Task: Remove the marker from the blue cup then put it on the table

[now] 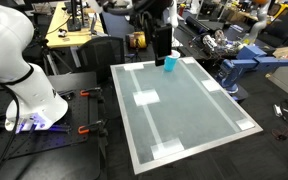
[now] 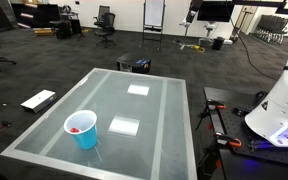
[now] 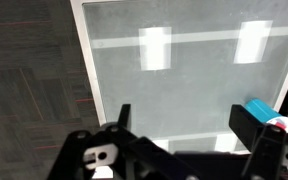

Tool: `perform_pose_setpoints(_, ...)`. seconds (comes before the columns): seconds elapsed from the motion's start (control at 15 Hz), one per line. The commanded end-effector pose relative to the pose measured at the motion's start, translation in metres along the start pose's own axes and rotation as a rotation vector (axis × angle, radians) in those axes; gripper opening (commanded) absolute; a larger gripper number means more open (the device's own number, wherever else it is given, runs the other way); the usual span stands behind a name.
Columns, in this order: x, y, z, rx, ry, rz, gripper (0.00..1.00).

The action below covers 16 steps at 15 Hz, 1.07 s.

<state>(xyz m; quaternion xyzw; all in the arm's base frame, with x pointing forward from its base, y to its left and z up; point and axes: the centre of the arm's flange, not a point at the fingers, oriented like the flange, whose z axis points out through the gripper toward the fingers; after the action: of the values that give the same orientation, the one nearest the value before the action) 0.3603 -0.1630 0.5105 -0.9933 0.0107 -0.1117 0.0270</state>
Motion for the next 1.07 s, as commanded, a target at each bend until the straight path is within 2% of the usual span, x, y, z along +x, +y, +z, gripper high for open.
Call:
perform_pose_setpoints(0.0,0.035,-0.013,0.016,-0.057,0.016,-0.014,1.00)
perform_pose_setpoints(0.47,0.081,-0.044,0.057,-0.196,0.086,-0.019,1.00)
perform_pose_setpoints(0.73,0.092,-0.052,0.072,-0.182,0.067,-0.063,1.00)
perform_pose_setpoints(1.0,0.101,-0.056,0.077,-0.112,0.068,-0.109,1.00)
